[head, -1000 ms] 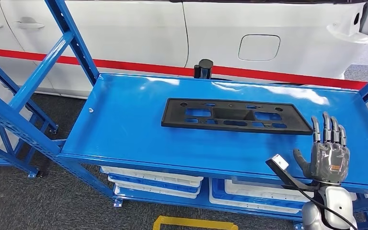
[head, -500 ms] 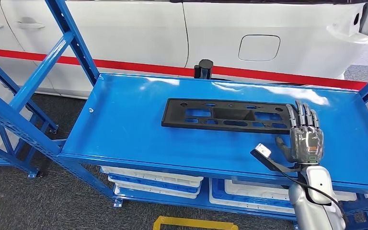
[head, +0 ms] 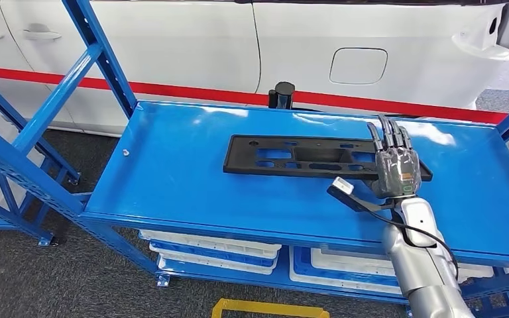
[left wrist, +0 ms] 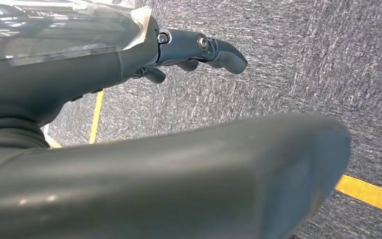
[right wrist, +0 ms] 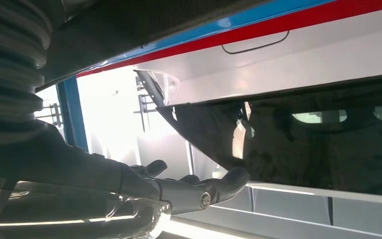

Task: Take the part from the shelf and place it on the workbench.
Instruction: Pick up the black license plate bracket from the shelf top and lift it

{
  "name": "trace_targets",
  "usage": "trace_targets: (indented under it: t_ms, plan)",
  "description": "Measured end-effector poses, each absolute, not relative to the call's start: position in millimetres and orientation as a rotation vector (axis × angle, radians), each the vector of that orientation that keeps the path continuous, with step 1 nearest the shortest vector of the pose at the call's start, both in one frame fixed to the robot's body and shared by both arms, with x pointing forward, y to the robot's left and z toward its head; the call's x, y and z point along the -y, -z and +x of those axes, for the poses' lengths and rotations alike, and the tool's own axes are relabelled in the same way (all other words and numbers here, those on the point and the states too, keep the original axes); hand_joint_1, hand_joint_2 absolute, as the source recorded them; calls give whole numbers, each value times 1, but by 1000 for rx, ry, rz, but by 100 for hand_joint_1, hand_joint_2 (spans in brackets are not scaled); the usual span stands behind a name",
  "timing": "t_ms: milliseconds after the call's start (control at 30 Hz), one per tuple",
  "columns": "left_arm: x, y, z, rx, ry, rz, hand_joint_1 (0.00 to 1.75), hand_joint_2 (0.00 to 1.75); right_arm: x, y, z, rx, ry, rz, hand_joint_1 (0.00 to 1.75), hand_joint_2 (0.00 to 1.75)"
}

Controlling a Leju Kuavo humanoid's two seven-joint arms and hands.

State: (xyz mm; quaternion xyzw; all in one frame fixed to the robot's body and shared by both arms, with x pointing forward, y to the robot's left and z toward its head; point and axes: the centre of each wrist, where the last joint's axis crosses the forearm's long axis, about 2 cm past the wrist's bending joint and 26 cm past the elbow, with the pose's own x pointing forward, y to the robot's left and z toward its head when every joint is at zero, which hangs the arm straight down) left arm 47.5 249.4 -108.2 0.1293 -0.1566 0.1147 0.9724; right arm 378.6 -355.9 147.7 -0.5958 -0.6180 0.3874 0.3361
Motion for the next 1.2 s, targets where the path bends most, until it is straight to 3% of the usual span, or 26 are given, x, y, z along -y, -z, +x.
trace_targets:
  t_ms: [533, 567, 700, 1200]
  plan:
    - [-250, 108, 47, 313, -231, 274, 0, 0, 365, -148, 402, 1461, -1027, -1517, 2, 175]
    - [-250, 108, 47, 313, -231, 274, 0, 0, 365, -148, 402, 1459, -1028, -1516, 8, 175]
    - [-249, 108, 47, 313, -231, 274, 0, 0, 366, -147, 403, 1450, -1031, -1512, 156, 175]
    - [-250, 108, 47, 340, -223, 283, 0, 0, 372, -139, 402, 1411, -1021, -1493, 173, 175]
